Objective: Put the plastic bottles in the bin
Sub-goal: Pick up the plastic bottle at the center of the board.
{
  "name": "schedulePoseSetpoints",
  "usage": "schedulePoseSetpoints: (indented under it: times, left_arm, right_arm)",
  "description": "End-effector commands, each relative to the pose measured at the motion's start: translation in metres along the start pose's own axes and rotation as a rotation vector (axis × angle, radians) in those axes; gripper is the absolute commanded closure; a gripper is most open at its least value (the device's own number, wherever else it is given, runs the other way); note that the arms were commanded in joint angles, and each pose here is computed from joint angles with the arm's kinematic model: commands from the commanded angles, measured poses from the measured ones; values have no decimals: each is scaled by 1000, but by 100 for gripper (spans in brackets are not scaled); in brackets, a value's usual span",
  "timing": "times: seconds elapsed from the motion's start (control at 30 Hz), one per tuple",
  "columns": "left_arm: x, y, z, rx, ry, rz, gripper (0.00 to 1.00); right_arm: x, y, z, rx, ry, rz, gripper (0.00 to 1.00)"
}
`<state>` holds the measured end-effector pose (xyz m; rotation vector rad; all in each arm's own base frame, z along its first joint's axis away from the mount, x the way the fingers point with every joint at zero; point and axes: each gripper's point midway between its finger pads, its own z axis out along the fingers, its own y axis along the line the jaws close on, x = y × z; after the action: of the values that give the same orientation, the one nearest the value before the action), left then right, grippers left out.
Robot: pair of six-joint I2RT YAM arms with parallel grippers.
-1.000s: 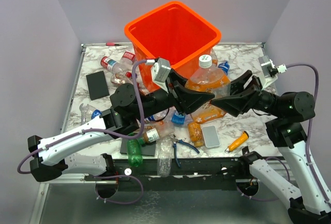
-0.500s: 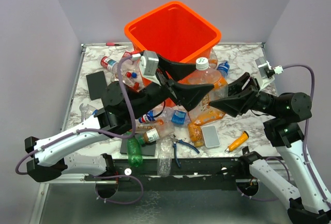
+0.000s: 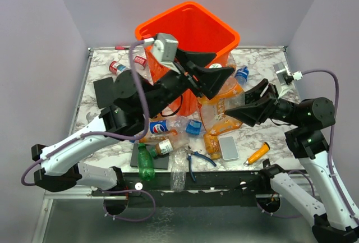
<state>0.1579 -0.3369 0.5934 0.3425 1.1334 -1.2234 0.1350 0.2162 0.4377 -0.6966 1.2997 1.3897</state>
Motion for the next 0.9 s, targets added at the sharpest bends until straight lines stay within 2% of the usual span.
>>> schedulePoseSetpoints:
  times: [0.0, 0.1, 0.13, 0.27, 0.43, 0.53, 0.57, 0.63, 0.67, 0.8, 0.87]
  left_arm:
    - [43, 6, 3, -9, 165, 7, 25]
    - [49, 10, 3, -21, 188, 7, 24]
    - [50, 11, 3, -25, 191, 7, 27]
    - [51, 11, 2, -23, 193, 6, 53]
    - [46, 14, 1, -34, 176, 11, 68]
    - [39, 16, -1, -43, 151, 22, 89]
    - [35, 18, -1, -50, 139, 28, 99]
    - [28, 21, -2, -68, 111, 41, 100]
    - [23, 24, -3, -81, 96, 54, 100]
    - [-2, 40, -2, -173, 23, 148, 100]
    - [-21, 50, -2, -233, -18, 218, 100]
  right_arm:
    - [-3, 4, 0, -9, 10, -22, 67]
    - [-5, 5, 0, -12, 9, -27, 67]
    - [-5, 5, 0, -12, 9, -27, 67]
    - [-4, 5, 0, -8, 10, -27, 67]
    - [-2, 4, -1, -4, 11, -21, 67]
    - [0, 4, -2, 0, 17, -22, 64]
    - [1, 3, -2, 3, 21, -18, 55]
    - [1, 4, -2, 5, 29, -10, 28]
    - [0, 4, -3, 13, 31, -9, 19]
    - [-10, 3, -8, 103, 31, -32, 1]
    - [-19, 8, -13, 139, 26, -69, 0]
